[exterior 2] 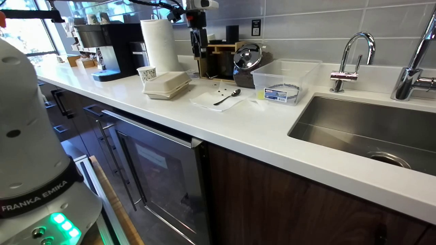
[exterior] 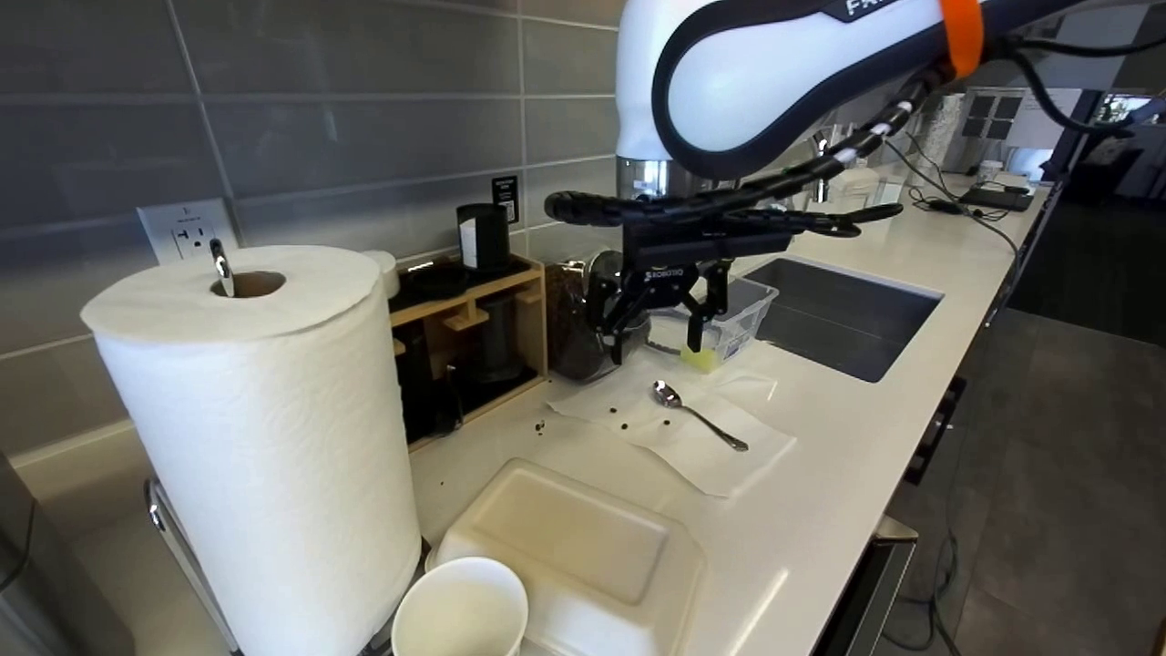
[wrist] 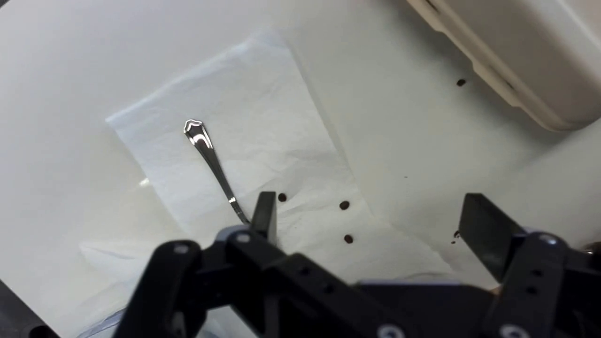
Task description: Move one small black object to the right.
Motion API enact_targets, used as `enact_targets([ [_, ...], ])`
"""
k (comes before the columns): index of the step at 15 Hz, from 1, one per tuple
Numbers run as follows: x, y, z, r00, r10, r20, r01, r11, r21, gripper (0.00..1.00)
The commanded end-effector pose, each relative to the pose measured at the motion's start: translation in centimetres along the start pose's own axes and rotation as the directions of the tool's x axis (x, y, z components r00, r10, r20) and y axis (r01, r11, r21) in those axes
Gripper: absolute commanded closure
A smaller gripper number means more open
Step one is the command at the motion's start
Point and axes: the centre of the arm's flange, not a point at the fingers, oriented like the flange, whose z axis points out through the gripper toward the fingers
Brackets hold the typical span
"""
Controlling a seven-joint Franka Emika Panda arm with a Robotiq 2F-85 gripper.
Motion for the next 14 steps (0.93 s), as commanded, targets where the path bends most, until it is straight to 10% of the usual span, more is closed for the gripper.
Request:
enact_targets([
  [1, 0.03, -0.10, 0.04, 1.000, -0.001, 0.000, 0.001, 1.000, 0.000, 0.00],
  [14, -0.11, -0.71, 0.91, 1.000, -0.009, 0.012, 0.009, 1.000, -0.006, 0.00],
])
